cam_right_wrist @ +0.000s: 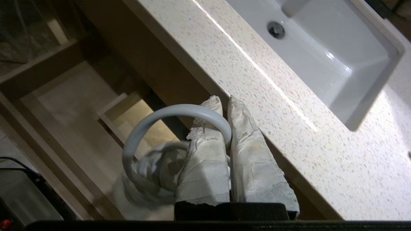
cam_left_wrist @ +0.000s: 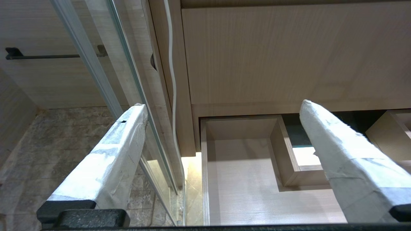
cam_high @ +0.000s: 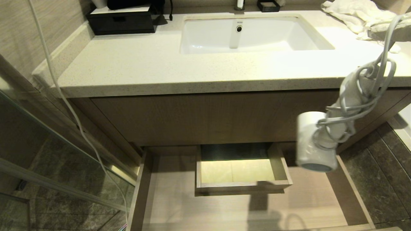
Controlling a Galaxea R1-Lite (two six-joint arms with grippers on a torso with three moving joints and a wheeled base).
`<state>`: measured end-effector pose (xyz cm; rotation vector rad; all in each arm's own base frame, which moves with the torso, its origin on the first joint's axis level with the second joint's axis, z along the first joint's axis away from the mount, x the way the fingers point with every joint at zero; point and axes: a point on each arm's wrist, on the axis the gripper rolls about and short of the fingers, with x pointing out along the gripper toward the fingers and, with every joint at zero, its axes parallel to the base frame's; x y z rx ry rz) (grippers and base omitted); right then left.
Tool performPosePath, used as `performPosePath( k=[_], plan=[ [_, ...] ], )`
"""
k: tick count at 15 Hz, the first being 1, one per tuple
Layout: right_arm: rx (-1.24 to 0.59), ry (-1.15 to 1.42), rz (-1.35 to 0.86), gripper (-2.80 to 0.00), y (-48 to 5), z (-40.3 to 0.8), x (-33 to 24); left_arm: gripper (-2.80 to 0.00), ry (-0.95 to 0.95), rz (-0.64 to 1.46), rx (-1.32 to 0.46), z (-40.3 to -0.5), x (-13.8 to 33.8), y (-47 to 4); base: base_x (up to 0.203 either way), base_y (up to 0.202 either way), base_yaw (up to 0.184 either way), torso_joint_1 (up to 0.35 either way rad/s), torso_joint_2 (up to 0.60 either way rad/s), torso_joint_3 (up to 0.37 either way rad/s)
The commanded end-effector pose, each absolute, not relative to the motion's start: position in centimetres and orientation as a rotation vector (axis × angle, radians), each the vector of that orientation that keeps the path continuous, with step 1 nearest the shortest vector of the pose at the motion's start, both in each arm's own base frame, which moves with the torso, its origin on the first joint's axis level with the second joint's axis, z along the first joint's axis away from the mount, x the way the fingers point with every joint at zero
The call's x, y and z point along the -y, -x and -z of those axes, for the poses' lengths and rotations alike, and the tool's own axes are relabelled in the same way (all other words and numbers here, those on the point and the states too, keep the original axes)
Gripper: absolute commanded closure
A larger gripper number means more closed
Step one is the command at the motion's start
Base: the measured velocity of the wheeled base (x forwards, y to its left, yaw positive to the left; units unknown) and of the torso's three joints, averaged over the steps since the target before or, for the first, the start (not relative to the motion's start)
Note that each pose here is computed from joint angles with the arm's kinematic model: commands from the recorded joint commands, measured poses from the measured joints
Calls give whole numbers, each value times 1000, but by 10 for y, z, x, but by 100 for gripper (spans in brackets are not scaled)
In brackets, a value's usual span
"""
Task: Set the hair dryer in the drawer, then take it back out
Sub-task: Pick up the hairdryer, then put it into the drawer
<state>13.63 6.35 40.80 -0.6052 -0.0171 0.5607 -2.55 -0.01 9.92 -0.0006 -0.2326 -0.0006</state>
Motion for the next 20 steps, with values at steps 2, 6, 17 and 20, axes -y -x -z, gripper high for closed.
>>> performPosePath(
  k=[2,6,17,20],
  plan=[
    [-74,621,-460,0,-148,-397,-56,-280,1,0,195,-88,0,22,0,0,0,0,0,0],
    [-161,620,-301,0,-159,-392,-35,-280,1,0,195,-88,0,22,0,0,0,0,0,0],
    [-343,657,-67,0,-180,-369,13,-280,1,0,195,-88,0,22,0,0,0,0,0,0],
    [-416,654,5,0,-181,-357,30,-280,1,0,195,-88,0,22,0,0,0,0,0,0]
  ],
)
